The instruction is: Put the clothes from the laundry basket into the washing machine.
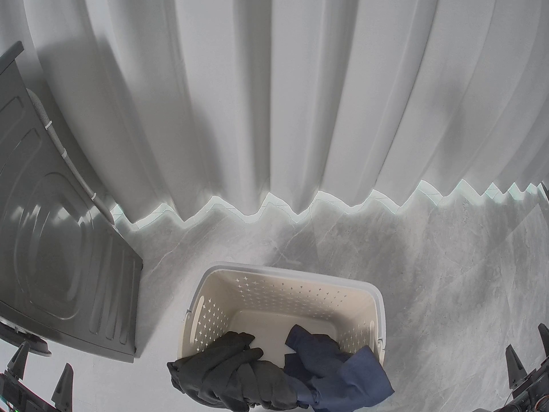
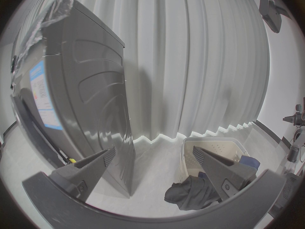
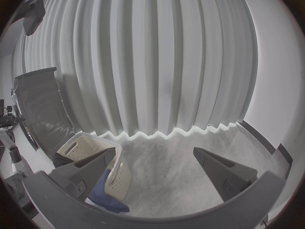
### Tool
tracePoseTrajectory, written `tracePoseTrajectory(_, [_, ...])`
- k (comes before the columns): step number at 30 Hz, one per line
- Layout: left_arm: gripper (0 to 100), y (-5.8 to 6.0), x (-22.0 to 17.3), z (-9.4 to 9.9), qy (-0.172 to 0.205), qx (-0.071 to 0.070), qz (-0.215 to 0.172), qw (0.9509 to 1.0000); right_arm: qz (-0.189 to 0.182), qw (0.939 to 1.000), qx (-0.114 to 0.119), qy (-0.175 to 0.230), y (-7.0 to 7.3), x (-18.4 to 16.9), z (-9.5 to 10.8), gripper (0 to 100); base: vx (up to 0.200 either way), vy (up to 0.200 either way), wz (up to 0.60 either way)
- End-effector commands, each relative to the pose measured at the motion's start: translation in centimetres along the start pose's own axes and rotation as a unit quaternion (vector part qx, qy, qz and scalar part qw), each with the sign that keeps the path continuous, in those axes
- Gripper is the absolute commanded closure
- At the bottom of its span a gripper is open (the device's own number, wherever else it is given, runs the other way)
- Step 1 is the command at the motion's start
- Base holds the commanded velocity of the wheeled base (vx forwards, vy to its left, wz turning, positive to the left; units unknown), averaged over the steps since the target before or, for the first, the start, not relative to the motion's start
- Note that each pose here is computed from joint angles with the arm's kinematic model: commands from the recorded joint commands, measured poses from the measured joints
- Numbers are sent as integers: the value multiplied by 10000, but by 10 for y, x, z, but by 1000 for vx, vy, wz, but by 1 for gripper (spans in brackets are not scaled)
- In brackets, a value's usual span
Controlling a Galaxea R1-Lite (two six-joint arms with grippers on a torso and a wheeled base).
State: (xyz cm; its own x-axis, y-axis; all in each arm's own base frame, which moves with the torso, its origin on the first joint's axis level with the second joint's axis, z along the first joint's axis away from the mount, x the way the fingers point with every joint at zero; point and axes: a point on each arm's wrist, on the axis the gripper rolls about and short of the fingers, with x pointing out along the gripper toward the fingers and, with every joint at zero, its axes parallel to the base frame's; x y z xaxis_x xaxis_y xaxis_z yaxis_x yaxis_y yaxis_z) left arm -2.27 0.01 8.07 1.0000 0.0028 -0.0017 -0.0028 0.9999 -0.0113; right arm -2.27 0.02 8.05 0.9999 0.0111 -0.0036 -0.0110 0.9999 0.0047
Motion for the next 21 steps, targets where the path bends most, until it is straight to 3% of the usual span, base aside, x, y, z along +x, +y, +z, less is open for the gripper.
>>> tracePoseTrajectory(1, [0, 0, 0, -5, -9, -5, 1, 10000, 6, 10000, 0, 51, 0, 1, -5, 0, -200, 0, 0])
tracePoseTrajectory(21, [0, 0, 0, -5, -8, -20, -6, 10000, 6, 10000, 0, 51, 0, 1, -5, 0, -200, 0, 0])
